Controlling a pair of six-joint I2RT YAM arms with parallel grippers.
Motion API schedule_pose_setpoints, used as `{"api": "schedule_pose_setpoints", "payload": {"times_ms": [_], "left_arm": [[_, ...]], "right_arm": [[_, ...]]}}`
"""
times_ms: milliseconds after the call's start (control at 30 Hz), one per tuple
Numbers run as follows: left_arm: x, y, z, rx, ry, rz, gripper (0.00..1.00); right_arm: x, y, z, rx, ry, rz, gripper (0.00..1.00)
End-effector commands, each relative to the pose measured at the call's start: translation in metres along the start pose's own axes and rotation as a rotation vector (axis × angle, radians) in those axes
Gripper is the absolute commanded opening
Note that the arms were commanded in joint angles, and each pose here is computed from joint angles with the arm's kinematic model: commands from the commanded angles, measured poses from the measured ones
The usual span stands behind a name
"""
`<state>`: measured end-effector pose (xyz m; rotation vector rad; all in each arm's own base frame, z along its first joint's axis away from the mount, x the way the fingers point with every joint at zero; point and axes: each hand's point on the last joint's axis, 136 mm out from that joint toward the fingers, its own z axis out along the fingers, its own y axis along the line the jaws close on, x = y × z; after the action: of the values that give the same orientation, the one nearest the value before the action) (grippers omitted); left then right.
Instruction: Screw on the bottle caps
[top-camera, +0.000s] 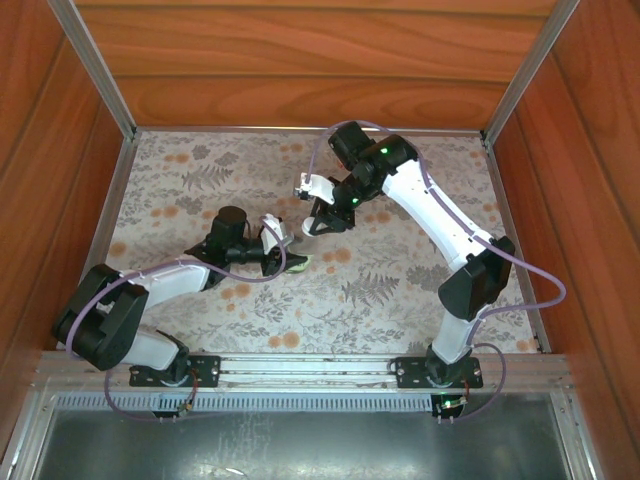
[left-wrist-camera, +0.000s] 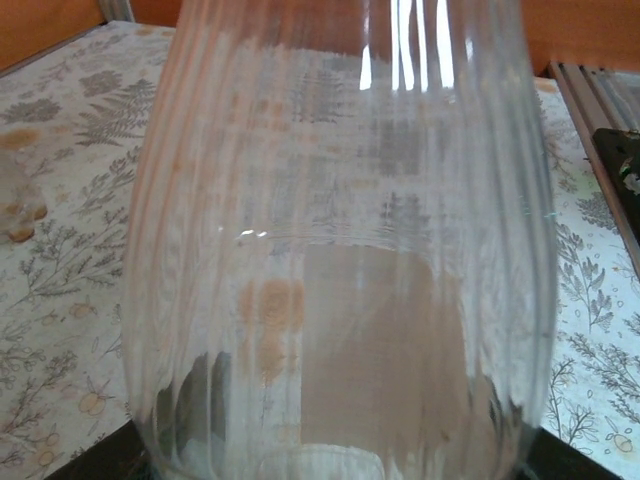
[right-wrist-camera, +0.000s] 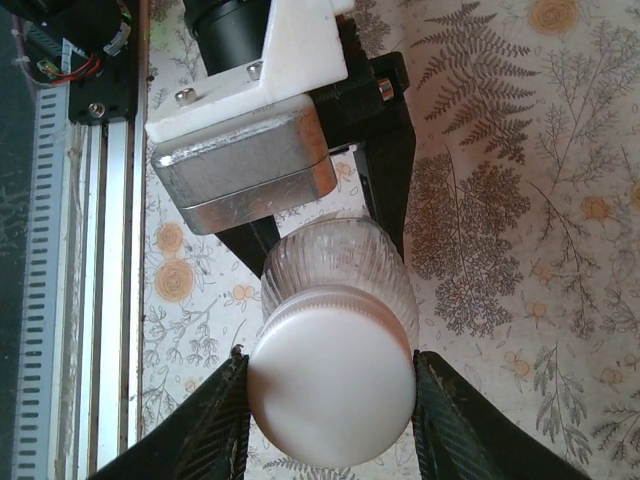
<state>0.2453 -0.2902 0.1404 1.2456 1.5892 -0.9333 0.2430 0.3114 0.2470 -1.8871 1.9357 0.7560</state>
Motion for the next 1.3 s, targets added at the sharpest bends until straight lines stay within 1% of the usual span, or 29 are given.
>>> {"api": "schedule_pose_setpoints", "payload": {"times_ms": [0,33,133,200,267,367,433,467,567,633,700,767,833,933,1000,1067,1133,1167,1267], "left_arm": [[-0.016,0.023,-0.007,-0.128,-0.008,0.041,0.51],[-0.015,0.029,-0.009,-0.17,0.001,0.047,0.5],[-0.012,0.051,-0.017,-0.326,0.042,0.087,0.5],[-0.01,0.063,-0.023,-0.421,0.075,0.126,0.5],[-0.01,0.07,-0.026,-0.477,0.095,0.147,0.5],[-0.007,0.077,-0.029,-0.539,0.125,0.172,0.5],[-0.006,0.08,-0.031,-0.575,0.147,0.196,0.5],[-0.005,0.081,-0.031,-0.593,0.158,0.207,0.5],[-0.003,0.083,-0.033,-0.625,0.182,0.235,0.5],[-0.002,0.083,-0.033,-0.63,0.191,0.247,0.5],[-0.001,0.082,-0.033,-0.625,0.194,0.252,0.5],[0.0,0.079,-0.031,-0.607,0.193,0.253,0.5],[0.003,0.074,-0.026,-0.571,0.191,0.256,0.5],[0.007,0.062,-0.015,-0.472,0.175,0.25,0.5],[0.008,0.048,-0.006,-0.378,0.15,0.239,0.5],[0.008,0.036,0.001,-0.297,0.124,0.218,0.5],[0.005,0.029,0.004,-0.24,0.1,0.195,0.5],[0.004,0.026,0.005,-0.215,0.088,0.184,0.5],[-0.003,0.016,0.006,-0.135,0.049,0.16,0.5]], "right_arm": [[-0.001,0.001,-0.001,0.015,0.001,0.122,0.32],[-0.001,-0.002,0.0,0.027,-0.001,0.17,0.31],[0.001,-0.014,0.003,0.077,0.016,0.411,0.31],[0.005,-0.015,0.006,0.07,0.037,0.535,0.33],[0.01,-0.016,0.012,0.066,0.046,0.652,0.32],[0.016,-0.016,0.021,0.061,0.043,0.826,0.29],[0.021,-0.018,0.024,0.053,0.027,0.983,0.25],[0.02,-0.016,0.026,0.024,0.014,1.062,0.25],[0.028,-0.016,0.031,0.022,0.014,1.249,0.24],[0.03,-0.015,0.034,0.005,0.015,1.322,0.26],[0.027,-0.014,0.032,-0.019,0.0,1.348,0.28],[0.026,-0.018,0.028,0.0,-0.02,1.343,0.31],[0.026,-0.022,0.022,0.017,-0.039,1.327,0.37],[0.013,-0.028,0.008,0.035,-0.115,1.171,0.58],[0.005,-0.03,-0.007,0.08,-0.169,0.981,0.71],[0.0,-0.028,-0.025,0.145,-0.205,0.763,0.78],[-0.001,-0.024,-0.035,0.191,-0.204,0.567,0.82],[-0.001,-0.019,-0.038,0.196,-0.193,0.455,0.82],[-0.003,-0.003,-0.041,0.17,-0.195,0.22,0.82]]}}
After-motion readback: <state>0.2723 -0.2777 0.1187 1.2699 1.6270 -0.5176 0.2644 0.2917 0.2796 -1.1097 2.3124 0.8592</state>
